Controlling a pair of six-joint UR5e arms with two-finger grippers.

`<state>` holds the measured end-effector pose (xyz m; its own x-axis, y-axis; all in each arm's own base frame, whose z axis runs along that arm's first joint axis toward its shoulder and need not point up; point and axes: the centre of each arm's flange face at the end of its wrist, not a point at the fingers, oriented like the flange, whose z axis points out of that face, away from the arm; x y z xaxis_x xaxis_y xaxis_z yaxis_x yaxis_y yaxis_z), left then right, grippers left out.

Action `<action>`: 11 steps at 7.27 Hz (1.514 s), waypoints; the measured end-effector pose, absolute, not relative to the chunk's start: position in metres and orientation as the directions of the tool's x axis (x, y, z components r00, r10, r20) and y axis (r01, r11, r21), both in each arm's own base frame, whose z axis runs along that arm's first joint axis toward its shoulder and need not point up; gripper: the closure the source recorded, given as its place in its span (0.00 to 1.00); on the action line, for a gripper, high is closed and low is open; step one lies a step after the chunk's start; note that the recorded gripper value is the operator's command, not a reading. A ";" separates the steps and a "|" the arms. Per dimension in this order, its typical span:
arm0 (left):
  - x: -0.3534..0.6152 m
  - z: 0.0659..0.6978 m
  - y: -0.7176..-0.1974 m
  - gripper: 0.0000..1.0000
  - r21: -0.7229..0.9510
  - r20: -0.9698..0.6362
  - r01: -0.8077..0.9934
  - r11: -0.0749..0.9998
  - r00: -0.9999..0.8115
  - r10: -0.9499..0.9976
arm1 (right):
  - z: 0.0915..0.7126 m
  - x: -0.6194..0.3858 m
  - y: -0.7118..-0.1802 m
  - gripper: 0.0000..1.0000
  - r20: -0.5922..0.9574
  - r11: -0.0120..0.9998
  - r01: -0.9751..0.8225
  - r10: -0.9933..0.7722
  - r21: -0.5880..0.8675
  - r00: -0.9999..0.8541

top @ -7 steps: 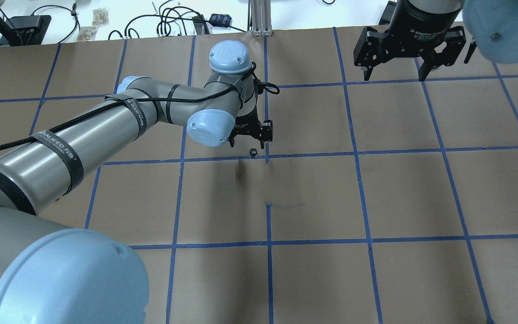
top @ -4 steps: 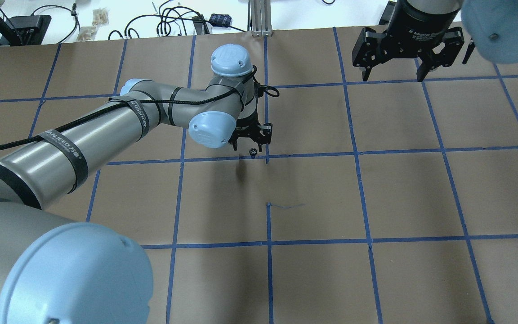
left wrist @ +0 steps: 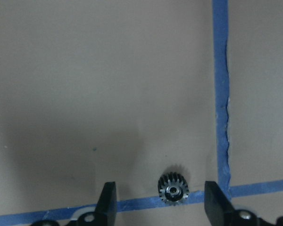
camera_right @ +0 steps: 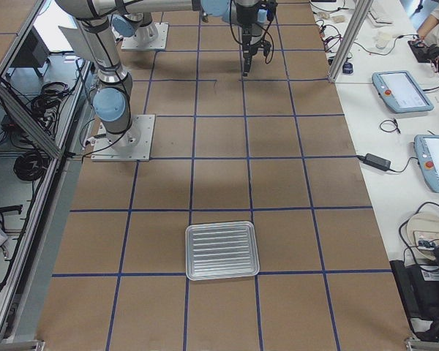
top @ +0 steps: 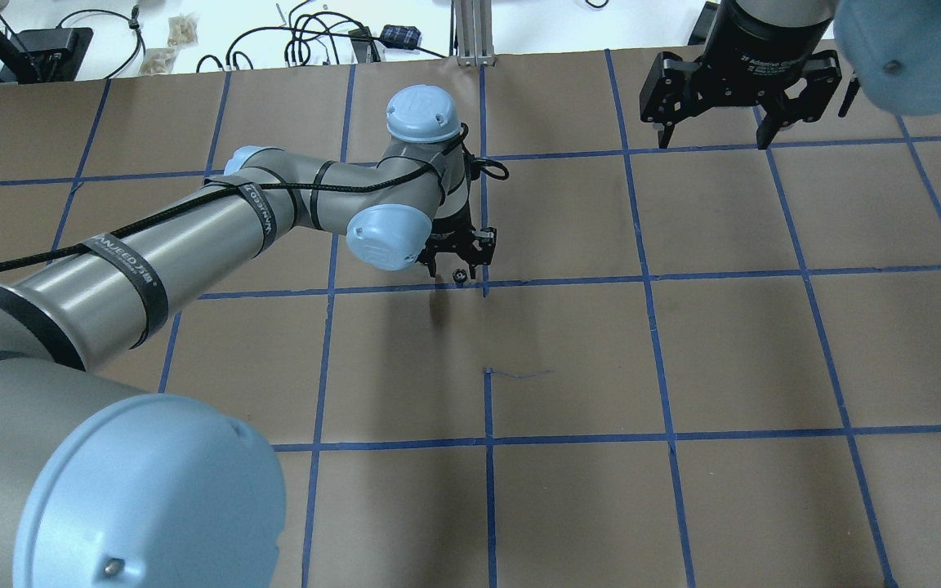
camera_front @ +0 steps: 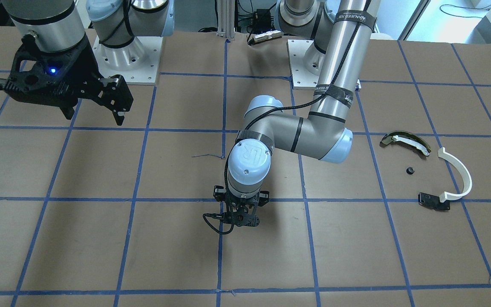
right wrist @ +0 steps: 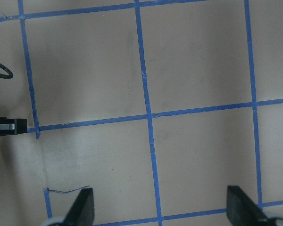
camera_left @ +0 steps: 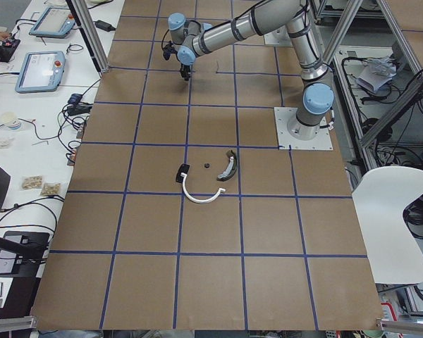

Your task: Place bearing gear from tray to pile

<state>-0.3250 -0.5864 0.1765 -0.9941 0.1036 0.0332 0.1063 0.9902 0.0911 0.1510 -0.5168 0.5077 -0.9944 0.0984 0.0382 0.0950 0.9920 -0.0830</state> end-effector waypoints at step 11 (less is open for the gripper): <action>-0.106 0.332 -0.662 1.00 0.151 0.043 0.035 0.988 -0.999 0.028 | 0.507 0.149 -0.517 0.00 0.041 0.992 0.098 0.101 -0.081 -0.994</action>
